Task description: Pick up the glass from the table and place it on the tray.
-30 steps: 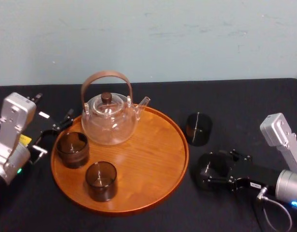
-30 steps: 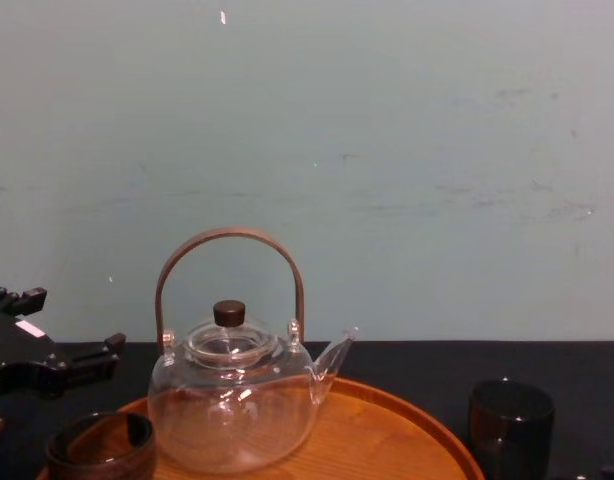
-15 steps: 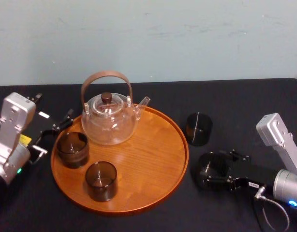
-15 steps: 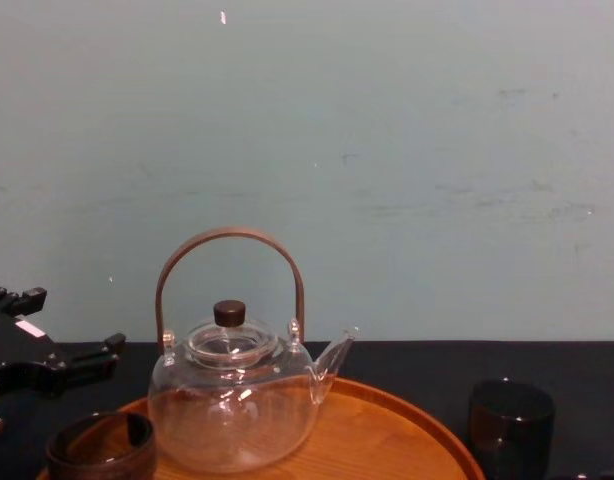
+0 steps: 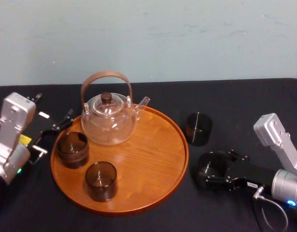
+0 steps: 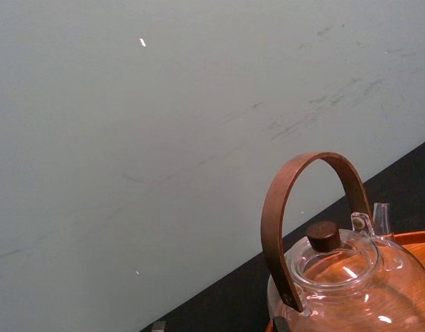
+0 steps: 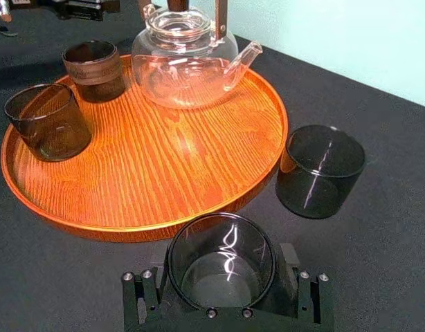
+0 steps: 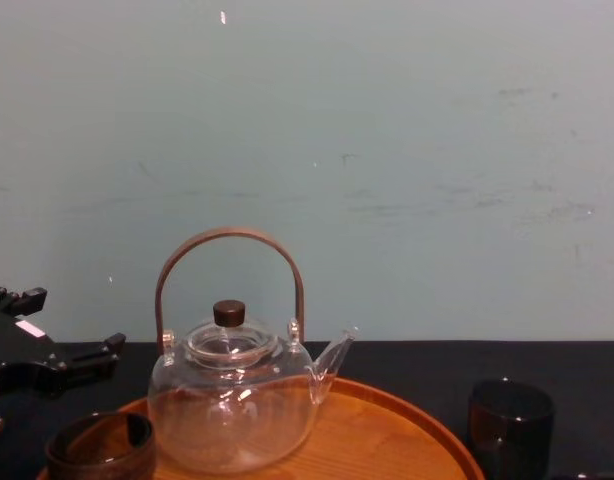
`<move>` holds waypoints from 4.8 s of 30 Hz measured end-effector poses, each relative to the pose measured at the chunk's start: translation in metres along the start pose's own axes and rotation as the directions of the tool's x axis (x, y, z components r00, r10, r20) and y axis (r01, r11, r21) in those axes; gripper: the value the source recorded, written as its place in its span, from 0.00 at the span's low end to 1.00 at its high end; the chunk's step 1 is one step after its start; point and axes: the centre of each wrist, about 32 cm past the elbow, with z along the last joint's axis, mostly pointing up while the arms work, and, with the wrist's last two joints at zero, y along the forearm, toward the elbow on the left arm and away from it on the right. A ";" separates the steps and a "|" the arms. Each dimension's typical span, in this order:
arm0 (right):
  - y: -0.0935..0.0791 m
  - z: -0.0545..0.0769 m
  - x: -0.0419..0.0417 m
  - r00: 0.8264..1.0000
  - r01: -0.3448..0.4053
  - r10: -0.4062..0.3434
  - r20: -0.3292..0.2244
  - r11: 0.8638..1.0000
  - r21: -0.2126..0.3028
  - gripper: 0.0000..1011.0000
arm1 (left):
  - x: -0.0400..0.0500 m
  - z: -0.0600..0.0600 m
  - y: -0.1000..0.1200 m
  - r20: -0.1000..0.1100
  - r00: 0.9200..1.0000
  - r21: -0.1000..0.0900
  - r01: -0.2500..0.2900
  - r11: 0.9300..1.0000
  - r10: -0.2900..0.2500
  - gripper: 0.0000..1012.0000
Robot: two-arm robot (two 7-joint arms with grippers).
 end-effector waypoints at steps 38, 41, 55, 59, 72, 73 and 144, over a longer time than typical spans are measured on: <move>-0.003 0.002 0.0021 1.000 -0.006 0.006 -0.008 1.000 0.030 0.89 | 0.0000 0.000 0.000 0.000 1.000 0.000 0.000 1.000 0.000 0.99; -0.006 0.006 0.0041 1.000 -0.004 0.004 -0.001 0.999 0.048 0.89 | 0.0000 0.000 0.000 0.000 1.000 0.000 0.000 1.000 0.000 0.99; -0.014 0.035 0.0159 0.998 -0.007 0.000 0.066 0.994 0.109 0.89 | 0.0000 0.000 0.000 0.000 1.000 0.000 0.000 1.000 0.000 0.99; -0.010 0.042 0.0190 0.996 -0.022 0.012 0.088 0.993 0.119 0.89 | 0.0000 0.000 0.000 0.000 1.000 0.000 0.000 1.000 0.000 0.99; 0.016 0.058 0.0206 0.983 -0.112 0.090 0.159 0.984 0.136 0.89 | 0.0000 0.000 0.000 0.000 1.000 0.000 0.000 1.000 0.000 0.99; 0.018 0.058 0.0201 0.982 -0.119 0.096 0.162 0.983 0.138 0.89 | 0.0000 0.000 0.000 0.000 1.000 0.000 0.000 1.000 0.000 0.99; 0.108 0.035 -0.0118 0.937 -0.330 0.315 0.152 0.940 0.084 0.89 | 0.0000 0.000 0.000 0.000 1.000 0.000 0.000 1.000 0.000 0.99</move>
